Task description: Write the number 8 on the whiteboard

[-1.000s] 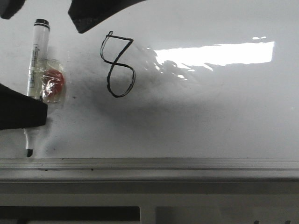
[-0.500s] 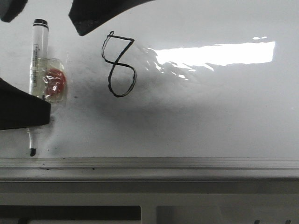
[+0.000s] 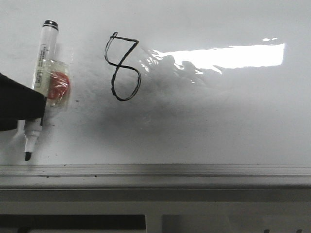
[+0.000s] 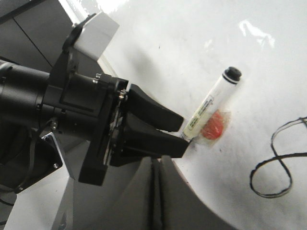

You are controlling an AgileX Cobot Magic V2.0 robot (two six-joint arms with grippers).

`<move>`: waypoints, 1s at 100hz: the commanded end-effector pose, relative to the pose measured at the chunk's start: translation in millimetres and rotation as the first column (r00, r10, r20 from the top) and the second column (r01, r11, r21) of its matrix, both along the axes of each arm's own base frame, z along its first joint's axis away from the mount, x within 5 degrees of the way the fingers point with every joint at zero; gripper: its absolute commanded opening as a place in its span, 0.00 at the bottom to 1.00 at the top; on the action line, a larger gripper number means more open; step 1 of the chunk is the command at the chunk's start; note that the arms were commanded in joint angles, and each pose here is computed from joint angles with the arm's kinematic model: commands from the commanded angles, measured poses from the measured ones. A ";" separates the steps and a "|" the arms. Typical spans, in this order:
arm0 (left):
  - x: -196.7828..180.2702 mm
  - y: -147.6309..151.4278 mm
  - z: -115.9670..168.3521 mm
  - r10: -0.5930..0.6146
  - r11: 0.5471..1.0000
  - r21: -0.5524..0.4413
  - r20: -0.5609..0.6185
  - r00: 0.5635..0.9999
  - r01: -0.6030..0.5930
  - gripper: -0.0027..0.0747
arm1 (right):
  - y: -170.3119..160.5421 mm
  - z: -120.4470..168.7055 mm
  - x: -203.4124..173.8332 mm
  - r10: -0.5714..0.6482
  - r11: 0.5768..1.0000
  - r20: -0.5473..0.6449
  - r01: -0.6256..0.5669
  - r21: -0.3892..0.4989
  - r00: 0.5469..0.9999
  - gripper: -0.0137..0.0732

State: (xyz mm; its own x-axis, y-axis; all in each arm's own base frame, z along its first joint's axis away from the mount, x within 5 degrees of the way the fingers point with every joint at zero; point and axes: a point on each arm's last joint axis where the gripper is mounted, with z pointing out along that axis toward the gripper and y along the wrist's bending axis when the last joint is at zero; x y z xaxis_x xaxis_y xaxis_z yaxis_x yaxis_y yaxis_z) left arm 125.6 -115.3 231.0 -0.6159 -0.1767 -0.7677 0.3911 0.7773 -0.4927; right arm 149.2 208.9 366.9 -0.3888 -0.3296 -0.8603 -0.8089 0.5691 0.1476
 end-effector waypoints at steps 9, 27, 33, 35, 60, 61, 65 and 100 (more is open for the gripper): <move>-12.1 10.2 28.0 -0.018 0.997 -0.073 0.120 0.993 0.027 0.06 | -29.5 15.1 -15.5 -0.052 0.990 0.160 0.030 0.138 0.986 0.08; -32.3 28.3 44.0 -0.046 0.994 -0.081 0.305 0.951 0.074 0.01 | -67.8 -8.3 -38.8 -0.149 0.947 0.307 0.047 0.317 0.940 0.08; -39.2 34.7 45.6 -0.047 0.993 -0.088 0.350 0.935 0.082 0.01 | -83.2 -19.5 -48.8 -0.183 0.928 0.351 0.043 0.370 0.918 0.08; -41.8 37.2 45.7 -0.044 0.992 -0.095 0.363 0.931 0.084 0.01 | -88.0 -24.0 -52.1 -0.192 0.923 0.362 0.042 0.383 0.912 0.08; -69.6 63.0 32.8 -0.027 0.985 -0.132 0.498 0.867 0.106 0.01 | -130.9 -86.8 -85.7 -0.195 0.924 0.457 0.006 0.383 0.868 0.08; -70.3 63.5 32.0 -0.028 0.986 -0.130 0.501 0.865 0.107 0.01 | -132.7 -90.0 -87.1 -0.196 0.923 0.458 0.006 0.384 0.867 0.08; -73.9 66.4 27.8 -0.038 0.987 -0.114 0.513 0.858 0.112 0.01 | -137.6 -96.4 -91.0 -0.200 0.920 0.462 0.003 0.392 0.864 0.08; -88.3 75.7 14.0 -0.074 0.983 -0.117 0.448 0.891 0.140 0.01 | -152.1 -129.7 -102.4 -0.207 0.914 0.470 -0.002 0.407 0.858 0.08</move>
State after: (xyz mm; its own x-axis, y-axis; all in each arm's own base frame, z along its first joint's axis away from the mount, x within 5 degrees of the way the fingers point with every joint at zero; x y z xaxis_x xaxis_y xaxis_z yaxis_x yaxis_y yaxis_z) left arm 37.5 -40.1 232.0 -0.2666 -0.1853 -0.9458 0.6643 0.6757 -0.3197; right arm 46.3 57.7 223.9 0.0310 0.0135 -0.9994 -0.7816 0.6236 -0.0158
